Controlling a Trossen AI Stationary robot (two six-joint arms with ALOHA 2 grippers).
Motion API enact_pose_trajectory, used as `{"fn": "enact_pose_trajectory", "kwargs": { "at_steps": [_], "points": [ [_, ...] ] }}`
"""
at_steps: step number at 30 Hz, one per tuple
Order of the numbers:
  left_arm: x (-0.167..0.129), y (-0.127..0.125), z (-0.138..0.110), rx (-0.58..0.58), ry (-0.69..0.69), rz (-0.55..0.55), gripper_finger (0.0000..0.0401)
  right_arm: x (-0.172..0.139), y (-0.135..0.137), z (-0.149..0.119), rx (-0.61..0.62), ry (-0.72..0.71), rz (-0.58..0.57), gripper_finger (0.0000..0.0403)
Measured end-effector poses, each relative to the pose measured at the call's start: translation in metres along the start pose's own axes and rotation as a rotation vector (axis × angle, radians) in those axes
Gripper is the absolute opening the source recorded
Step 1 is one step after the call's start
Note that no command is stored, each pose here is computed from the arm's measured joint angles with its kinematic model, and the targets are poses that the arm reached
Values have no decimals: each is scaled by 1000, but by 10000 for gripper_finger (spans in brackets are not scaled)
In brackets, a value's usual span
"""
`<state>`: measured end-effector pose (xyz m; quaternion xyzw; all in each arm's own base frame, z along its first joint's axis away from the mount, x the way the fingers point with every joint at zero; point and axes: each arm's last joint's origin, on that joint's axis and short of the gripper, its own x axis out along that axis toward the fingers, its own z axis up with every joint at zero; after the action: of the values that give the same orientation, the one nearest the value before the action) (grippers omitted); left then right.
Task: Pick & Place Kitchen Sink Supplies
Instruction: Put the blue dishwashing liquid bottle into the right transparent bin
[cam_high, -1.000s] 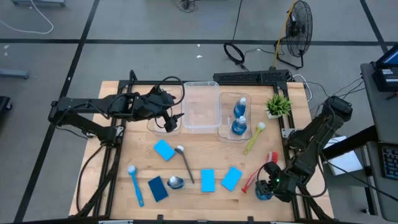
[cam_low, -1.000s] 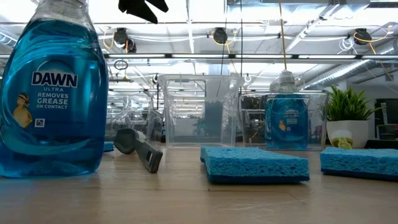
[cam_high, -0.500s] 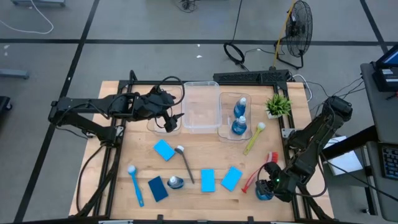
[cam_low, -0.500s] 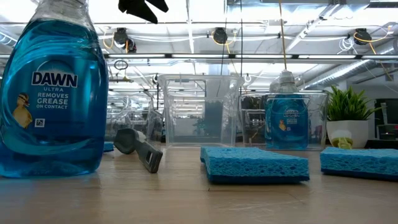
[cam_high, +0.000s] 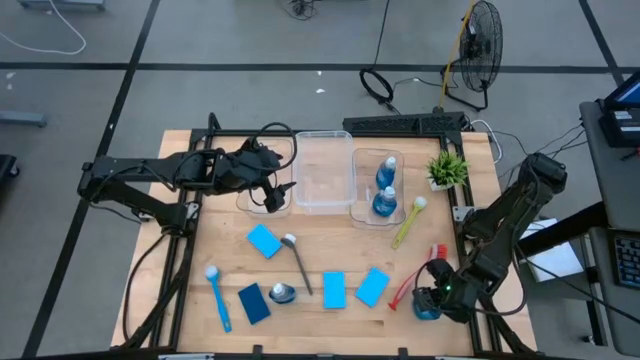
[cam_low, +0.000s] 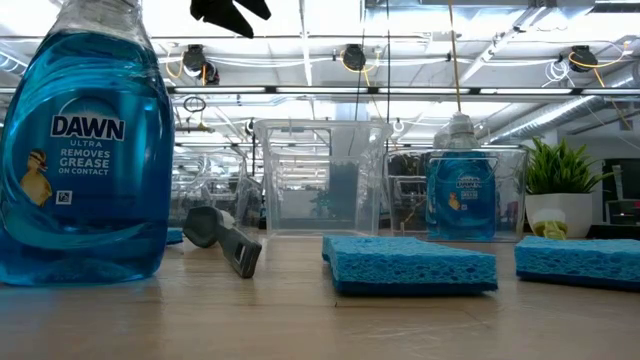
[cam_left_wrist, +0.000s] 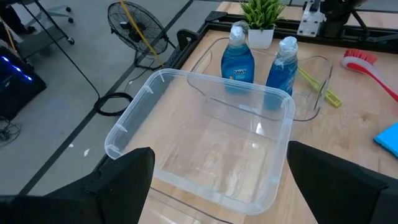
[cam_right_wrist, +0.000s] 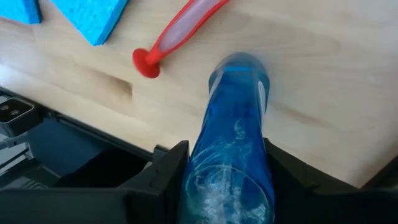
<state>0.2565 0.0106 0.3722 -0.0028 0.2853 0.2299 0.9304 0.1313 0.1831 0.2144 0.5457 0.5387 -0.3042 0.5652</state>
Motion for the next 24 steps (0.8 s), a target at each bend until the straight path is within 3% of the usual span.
{"fn": "enact_pose_trajectory", "kwargs": {
  "at_steps": [12,24],
  "points": [
    [0,0,0,-1,-1,1,365,-18,-13,14,-17,-44,-48,149],
    [0,0,4,-21,-35,-5,365,-49,-17,27,-58,33,74,149]
  ]
}}
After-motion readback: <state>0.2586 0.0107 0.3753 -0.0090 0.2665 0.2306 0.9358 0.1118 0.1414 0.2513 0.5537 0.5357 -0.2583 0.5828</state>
